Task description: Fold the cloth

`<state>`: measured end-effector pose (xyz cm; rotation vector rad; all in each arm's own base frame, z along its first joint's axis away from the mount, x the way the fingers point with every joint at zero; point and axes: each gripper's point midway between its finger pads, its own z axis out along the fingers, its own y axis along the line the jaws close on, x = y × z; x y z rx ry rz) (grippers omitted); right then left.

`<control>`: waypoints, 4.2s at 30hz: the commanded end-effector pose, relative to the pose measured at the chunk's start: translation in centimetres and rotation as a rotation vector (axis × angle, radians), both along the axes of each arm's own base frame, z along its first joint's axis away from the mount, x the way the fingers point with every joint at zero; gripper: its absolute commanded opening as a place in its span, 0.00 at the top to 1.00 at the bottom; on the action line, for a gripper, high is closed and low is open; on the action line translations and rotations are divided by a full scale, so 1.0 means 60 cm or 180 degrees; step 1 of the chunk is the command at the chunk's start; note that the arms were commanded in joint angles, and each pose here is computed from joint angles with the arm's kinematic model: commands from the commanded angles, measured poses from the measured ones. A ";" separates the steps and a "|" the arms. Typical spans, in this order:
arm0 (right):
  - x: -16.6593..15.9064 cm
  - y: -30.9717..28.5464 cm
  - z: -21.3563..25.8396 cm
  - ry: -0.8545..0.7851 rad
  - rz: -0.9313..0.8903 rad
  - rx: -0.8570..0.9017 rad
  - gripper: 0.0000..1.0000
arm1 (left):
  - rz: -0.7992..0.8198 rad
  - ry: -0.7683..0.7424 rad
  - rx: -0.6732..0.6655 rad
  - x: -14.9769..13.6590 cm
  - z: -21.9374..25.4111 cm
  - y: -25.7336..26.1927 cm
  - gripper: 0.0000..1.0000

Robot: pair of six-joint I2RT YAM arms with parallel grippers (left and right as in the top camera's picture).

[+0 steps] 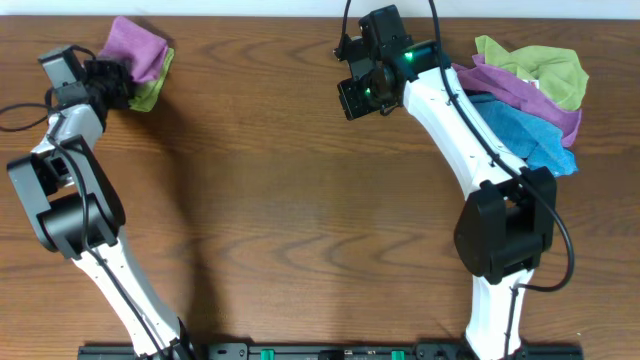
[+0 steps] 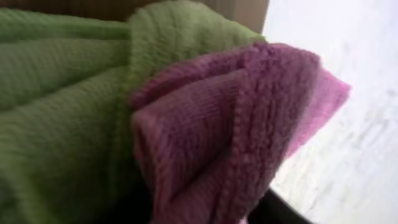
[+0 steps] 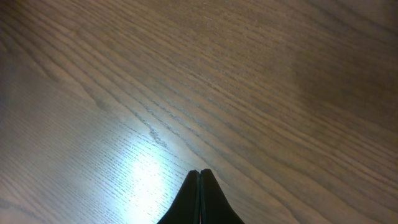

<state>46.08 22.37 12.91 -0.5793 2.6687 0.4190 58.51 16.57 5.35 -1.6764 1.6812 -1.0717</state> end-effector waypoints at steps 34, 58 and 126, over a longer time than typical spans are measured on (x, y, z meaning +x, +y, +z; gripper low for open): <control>-0.004 0.019 0.022 -0.0096 0.0120 0.0063 0.85 | -0.0586 0.1782 0.0857 -0.293 0.098 0.006 0.04; -0.067 -0.127 0.218 -0.0583 -0.0567 -0.0280 0.01 | -0.2875 0.0423 0.3254 -0.311 0.335 -0.360 0.05; -0.327 -0.205 0.065 -0.0890 -0.0690 -0.0206 0.01 | -0.2450 -0.0941 0.4460 -0.592 0.129 -0.303 0.05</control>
